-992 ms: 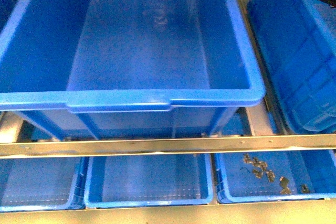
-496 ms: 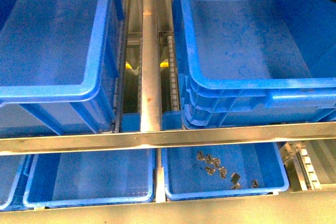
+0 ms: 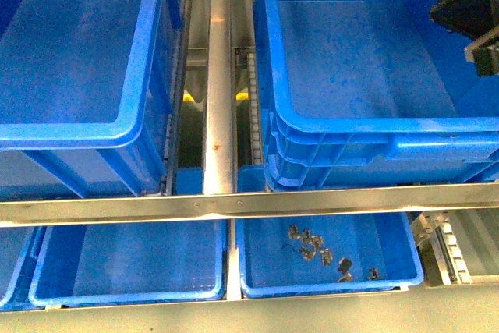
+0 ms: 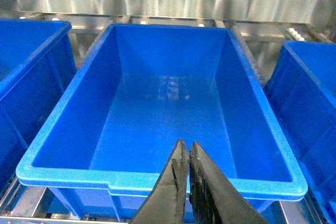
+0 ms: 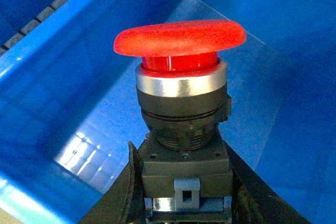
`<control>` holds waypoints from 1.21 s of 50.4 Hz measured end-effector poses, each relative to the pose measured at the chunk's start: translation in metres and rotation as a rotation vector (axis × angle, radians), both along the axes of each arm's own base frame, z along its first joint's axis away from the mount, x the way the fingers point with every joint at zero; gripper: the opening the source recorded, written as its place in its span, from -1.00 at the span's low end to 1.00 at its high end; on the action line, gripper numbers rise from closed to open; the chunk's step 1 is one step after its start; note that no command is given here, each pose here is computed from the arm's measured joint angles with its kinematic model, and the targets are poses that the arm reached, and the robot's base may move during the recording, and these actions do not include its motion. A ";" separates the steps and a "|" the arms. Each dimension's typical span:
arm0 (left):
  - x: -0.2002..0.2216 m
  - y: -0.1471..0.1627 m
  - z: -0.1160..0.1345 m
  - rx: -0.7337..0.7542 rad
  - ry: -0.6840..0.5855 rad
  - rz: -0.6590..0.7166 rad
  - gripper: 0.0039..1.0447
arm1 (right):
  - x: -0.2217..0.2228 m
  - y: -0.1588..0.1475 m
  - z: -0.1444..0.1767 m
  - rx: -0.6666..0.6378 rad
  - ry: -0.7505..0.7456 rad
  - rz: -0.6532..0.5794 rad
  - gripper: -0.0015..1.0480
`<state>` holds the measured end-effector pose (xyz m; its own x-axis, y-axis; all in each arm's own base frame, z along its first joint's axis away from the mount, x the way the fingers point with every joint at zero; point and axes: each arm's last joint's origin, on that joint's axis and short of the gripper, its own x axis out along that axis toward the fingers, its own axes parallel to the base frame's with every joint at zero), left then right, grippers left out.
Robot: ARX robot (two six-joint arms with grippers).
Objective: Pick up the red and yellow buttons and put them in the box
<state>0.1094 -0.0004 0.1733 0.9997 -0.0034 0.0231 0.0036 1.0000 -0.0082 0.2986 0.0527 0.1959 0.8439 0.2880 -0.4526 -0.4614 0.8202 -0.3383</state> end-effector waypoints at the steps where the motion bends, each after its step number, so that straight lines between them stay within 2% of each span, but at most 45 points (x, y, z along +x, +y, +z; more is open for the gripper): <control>1: 0.000 0.000 0.000 0.000 0.000 0.000 -0.96 | 0.009 0.000 -0.001 0.003 0.005 -0.006 -0.48; 9: -0.009 0.000 -0.005 0.001 0.037 0.000 -0.96 | 0.062 0.004 -0.007 -0.005 0.037 -0.029 -0.48; 28: -0.012 0.000 -0.004 0.000 0.018 0.001 -0.96 | 0.186 0.024 -0.039 -0.032 0.120 -0.109 -0.49; 35: -0.012 0.000 -0.004 0.001 0.018 0.000 -0.96 | 0.228 0.027 -0.051 -0.039 0.144 -0.183 -0.49; 47: -0.012 0.000 -0.004 0.000 0.018 0.000 -0.96 | 0.271 0.022 -0.072 0.007 0.201 -0.301 -0.49; 58: -0.012 0.000 -0.004 0.000 0.018 0.000 -0.96 | 0.279 0.018 -0.090 0.006 0.242 -0.345 -0.49; 61: -0.012 0.000 -0.004 0.000 0.018 0.000 -0.96 | 0.278 0.019 -0.093 0.016 0.253 -0.337 -0.31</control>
